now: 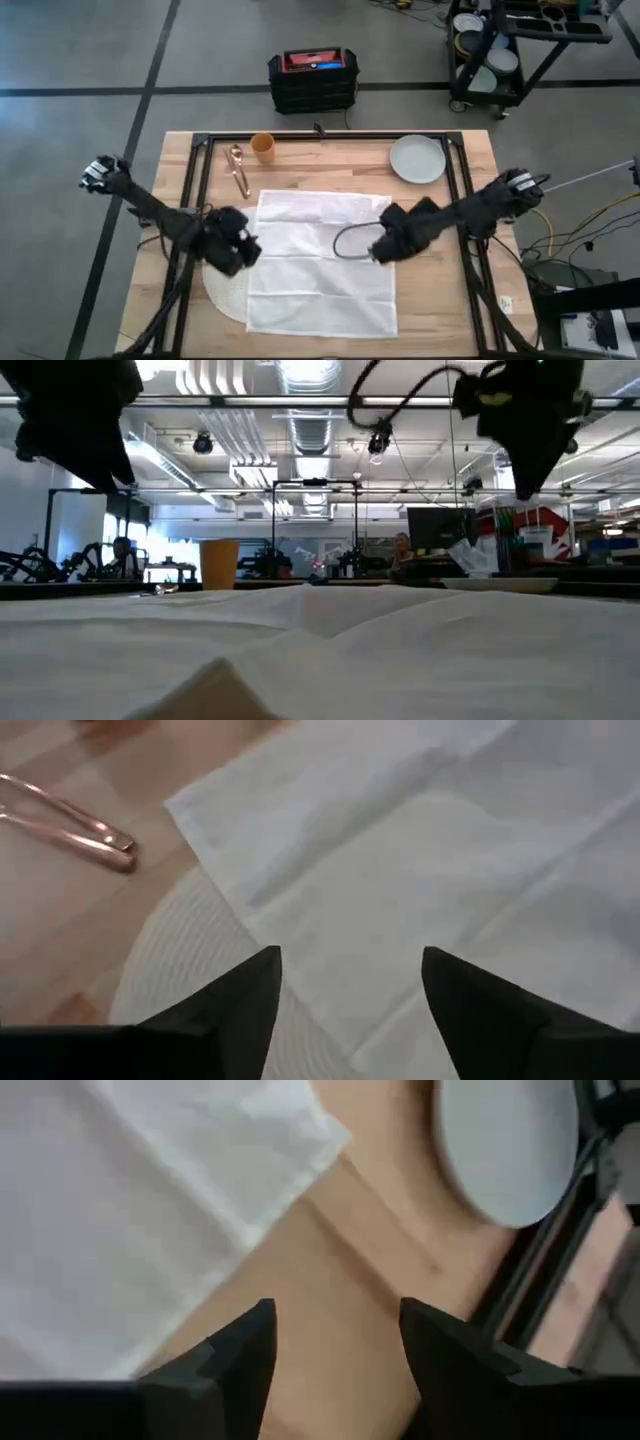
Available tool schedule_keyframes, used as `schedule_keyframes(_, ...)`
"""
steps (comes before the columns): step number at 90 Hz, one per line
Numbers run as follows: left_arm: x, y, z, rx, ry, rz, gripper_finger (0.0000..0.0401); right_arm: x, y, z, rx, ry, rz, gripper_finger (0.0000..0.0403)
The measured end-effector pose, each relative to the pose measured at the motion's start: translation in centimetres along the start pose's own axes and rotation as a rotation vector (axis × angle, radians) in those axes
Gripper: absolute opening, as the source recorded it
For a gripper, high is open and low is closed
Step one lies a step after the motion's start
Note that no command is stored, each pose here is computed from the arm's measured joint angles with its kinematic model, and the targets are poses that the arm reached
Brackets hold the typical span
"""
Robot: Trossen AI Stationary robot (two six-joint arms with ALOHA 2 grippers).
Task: Set table place
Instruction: Fold the white napkin
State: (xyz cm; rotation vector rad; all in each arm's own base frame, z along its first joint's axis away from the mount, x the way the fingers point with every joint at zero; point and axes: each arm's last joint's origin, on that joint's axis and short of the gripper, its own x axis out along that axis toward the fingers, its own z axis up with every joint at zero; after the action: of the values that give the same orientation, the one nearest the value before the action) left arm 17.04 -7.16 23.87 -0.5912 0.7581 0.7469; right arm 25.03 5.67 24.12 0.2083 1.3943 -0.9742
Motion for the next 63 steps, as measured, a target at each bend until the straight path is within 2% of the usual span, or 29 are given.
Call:
schedule_keyframes(9, 1.2, 1.3, 1.2, -0.069, -0.016, -0.019, 0.0233, 1.8, -1.0, 1.2, -0.008, 0.016, 0.025, 0.0188)
schedule_keyframes(21, 2.9, 3.1, 2.4, -0.095, 0.041, -0.015, 0.0248, 3.8, -2.3, 2.6, 0.082, 0.020, 0.103, 0.0189)
schedule_keyframes(31, 4.2, 4.4, 3.3, -0.076, 0.093, 0.001, 0.0257, 4.7, -3.1, 3.7, 0.188, 0.008, 0.226, 0.0193)
schedule_keyframes(43, 5.7, 5.9, 4.7, -0.064, 0.094, 0.016, 0.0261, 5.1, -4.2, 4.4, 0.294, -0.026, 0.334, 0.0197)
schedule_keyframes(63, 7.4, 7.8, 7.1, 0.044, 0.074, 0.015, 0.0252, 6.7, -6.4, 5.3, 0.479, 0.035, 0.334, 0.0195)
